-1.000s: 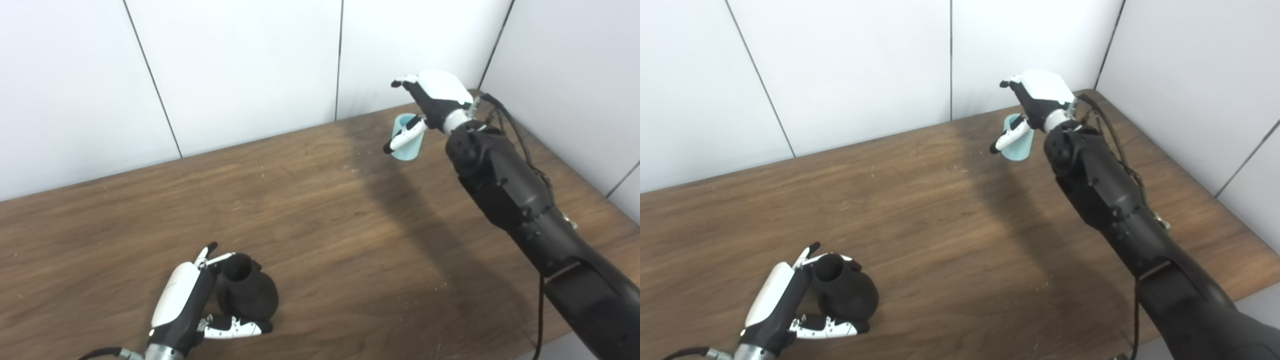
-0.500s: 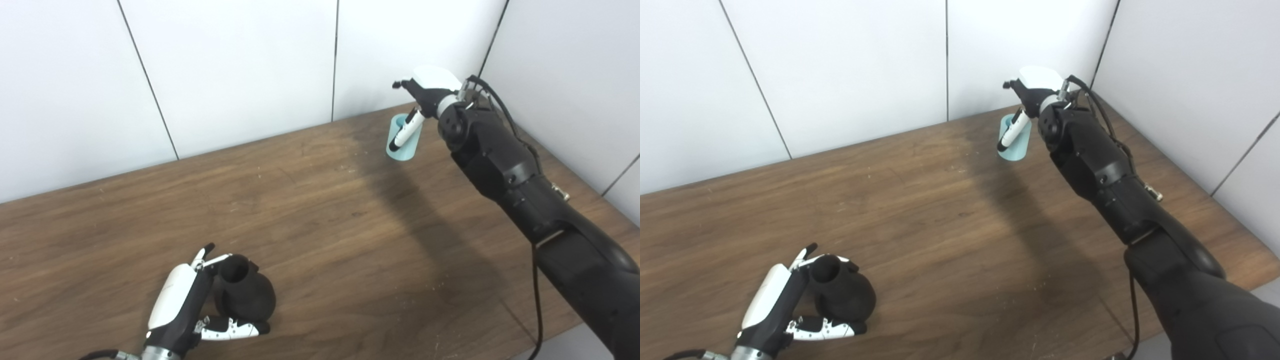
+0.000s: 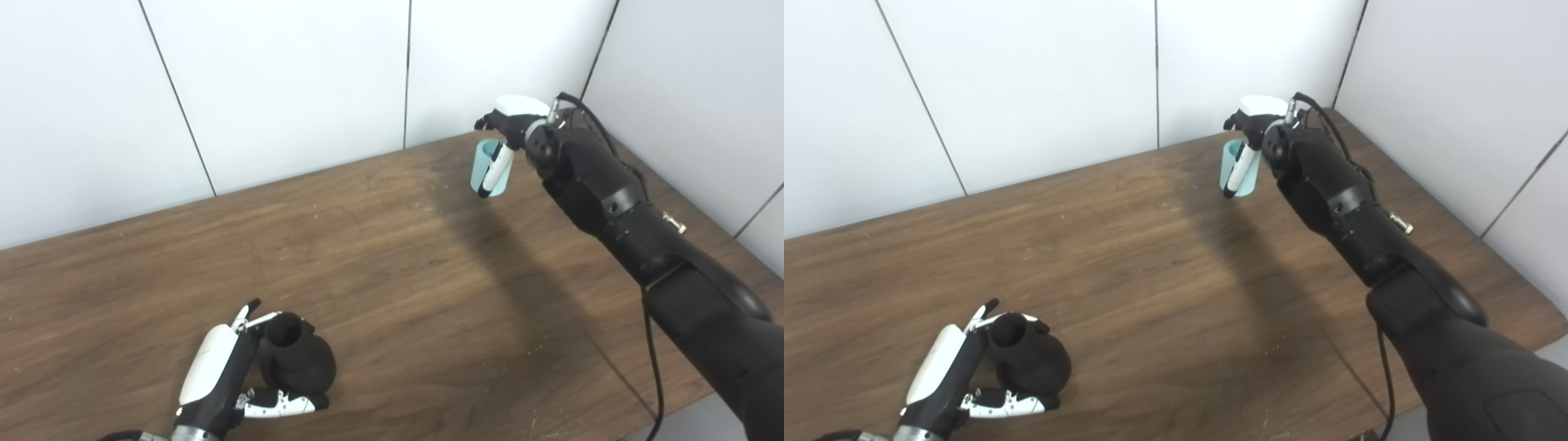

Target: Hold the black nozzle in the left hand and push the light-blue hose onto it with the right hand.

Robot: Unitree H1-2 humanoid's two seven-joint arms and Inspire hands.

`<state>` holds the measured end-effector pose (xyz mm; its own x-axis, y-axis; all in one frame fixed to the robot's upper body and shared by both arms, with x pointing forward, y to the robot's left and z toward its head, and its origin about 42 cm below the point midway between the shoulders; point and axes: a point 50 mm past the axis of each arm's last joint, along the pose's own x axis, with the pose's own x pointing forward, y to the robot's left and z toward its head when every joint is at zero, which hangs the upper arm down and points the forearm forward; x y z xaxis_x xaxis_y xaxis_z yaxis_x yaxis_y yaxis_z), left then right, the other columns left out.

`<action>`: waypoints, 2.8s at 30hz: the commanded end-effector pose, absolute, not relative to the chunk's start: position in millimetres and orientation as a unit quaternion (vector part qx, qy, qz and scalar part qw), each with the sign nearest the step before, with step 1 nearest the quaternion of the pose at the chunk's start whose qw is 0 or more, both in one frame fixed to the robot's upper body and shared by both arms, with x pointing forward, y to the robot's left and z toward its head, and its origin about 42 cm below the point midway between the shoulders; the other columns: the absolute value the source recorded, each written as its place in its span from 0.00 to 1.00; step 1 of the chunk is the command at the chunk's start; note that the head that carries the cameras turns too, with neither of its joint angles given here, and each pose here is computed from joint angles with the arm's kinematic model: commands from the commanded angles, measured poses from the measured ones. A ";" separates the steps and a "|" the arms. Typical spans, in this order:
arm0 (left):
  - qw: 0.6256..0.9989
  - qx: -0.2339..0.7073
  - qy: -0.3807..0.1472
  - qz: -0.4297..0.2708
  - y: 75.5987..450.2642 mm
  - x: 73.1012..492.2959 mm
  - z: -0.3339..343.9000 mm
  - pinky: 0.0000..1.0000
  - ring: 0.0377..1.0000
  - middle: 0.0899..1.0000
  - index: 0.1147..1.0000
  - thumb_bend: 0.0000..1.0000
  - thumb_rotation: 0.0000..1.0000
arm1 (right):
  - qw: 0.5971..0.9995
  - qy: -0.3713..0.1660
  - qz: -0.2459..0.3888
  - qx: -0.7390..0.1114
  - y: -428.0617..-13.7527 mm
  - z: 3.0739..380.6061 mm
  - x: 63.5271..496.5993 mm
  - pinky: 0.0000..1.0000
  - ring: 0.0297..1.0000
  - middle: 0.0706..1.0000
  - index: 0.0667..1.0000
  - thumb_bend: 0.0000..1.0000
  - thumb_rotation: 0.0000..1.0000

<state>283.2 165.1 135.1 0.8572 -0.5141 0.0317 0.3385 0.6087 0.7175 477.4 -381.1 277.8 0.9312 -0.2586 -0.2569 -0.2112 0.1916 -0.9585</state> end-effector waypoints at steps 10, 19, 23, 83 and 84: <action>0.871 0.421 0.005 -0.254 193.9 264.4 87.9 1.00 0.61 0.46 0.41 0.52 0.00 | 0.754 0.159 -0.064 -0.634 -389.9 307.9 488.6 0.69 0.77 0.79 0.81 0.95 0.08; 0.870 0.423 0.004 -0.254 194.5 263.5 88.8 1.00 0.61 0.46 0.42 0.52 0.00 | 0.758 0.164 -0.064 -0.628 -389.8 298.0 487.0 0.66 0.74 0.77 0.78 0.95 0.05; 0.871 0.420 0.004 -0.254 194.6 263.0 89.4 1.00 0.61 0.46 0.42 0.52 0.00 | 0.761 0.164 -0.062 -0.625 -390.9 296.9 485.6 0.63 0.72 0.77 0.77 0.95 0.04; 0.873 0.421 0.009 -0.246 199.4 264.3 93.5 1.00 0.63 0.45 0.42 0.52 0.00 | 0.735 0.086 -0.058 -0.670 -391.4 276.3 480.9 0.33 0.41 0.45 0.49 0.50 0.00; 0.873 0.421 0.009 -0.246 199.4 264.5 93.7 1.00 0.63 0.45 0.42 0.52 0.00 | 0.735 0.084 -0.058 -0.671 -391.6 276.6 480.6 0.33 0.41 0.45 0.49 0.50 0.00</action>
<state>280.3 170.0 134.8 0.8646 -0.5017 0.0274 0.3353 0.6169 0.7120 474.5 -381.9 239.9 0.9662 -0.2034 -0.1585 -0.1337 0.1305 -0.9824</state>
